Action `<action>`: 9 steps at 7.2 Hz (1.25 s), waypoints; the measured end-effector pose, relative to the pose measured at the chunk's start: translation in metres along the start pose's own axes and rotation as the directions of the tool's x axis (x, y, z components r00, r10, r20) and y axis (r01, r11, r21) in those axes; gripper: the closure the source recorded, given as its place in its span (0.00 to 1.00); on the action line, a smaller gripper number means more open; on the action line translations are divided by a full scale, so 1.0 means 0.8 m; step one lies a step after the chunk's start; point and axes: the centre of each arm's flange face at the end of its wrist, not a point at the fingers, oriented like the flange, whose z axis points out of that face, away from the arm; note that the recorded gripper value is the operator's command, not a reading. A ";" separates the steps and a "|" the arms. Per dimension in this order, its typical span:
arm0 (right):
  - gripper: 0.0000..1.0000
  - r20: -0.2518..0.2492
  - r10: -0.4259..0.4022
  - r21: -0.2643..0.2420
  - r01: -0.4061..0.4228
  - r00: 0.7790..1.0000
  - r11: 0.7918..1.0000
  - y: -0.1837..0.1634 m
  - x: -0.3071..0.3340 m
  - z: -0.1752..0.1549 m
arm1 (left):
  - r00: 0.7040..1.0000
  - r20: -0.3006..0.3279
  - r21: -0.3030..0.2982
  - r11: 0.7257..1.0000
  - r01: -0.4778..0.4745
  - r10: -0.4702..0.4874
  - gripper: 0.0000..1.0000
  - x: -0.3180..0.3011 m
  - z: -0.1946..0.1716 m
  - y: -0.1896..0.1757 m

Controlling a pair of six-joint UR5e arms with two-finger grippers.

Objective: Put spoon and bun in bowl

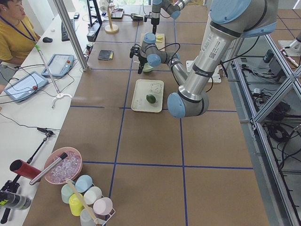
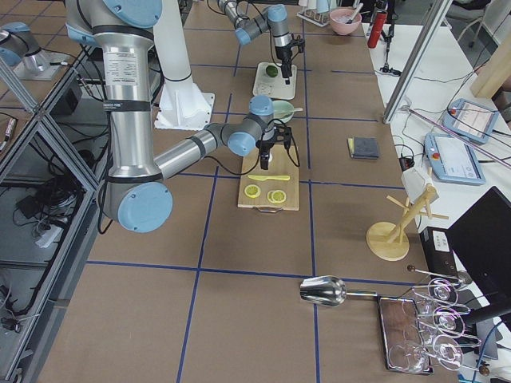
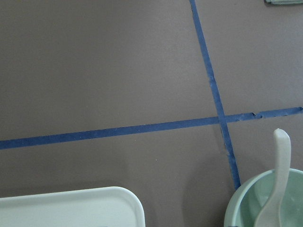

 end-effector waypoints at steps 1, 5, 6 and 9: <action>0.00 -0.028 -0.001 0.000 0.001 1.000 1.000 0.008 -0.022 0.015 | 1.000 0.000 0.000 1.000 0.000 0.000 0.10 0.001 -0.003 0.000; 0.45 -0.065 -0.019 -0.018 0.018 0.998 1.000 0.014 -0.075 0.049 | 1.000 0.002 -0.001 1.000 0.002 -0.002 0.09 0.000 -0.004 0.000; 0.92 -0.072 -0.016 -0.023 0.015 0.997 1.000 0.012 -0.075 0.055 | 1.000 0.003 -0.001 1.000 0.002 -0.002 0.09 0.000 -0.003 0.000; 1.00 -0.076 -0.010 -0.027 0.008 0.997 1.000 0.008 -0.073 0.056 | 1.000 0.011 -0.002 1.000 0.002 -0.002 0.09 -0.002 0.001 0.001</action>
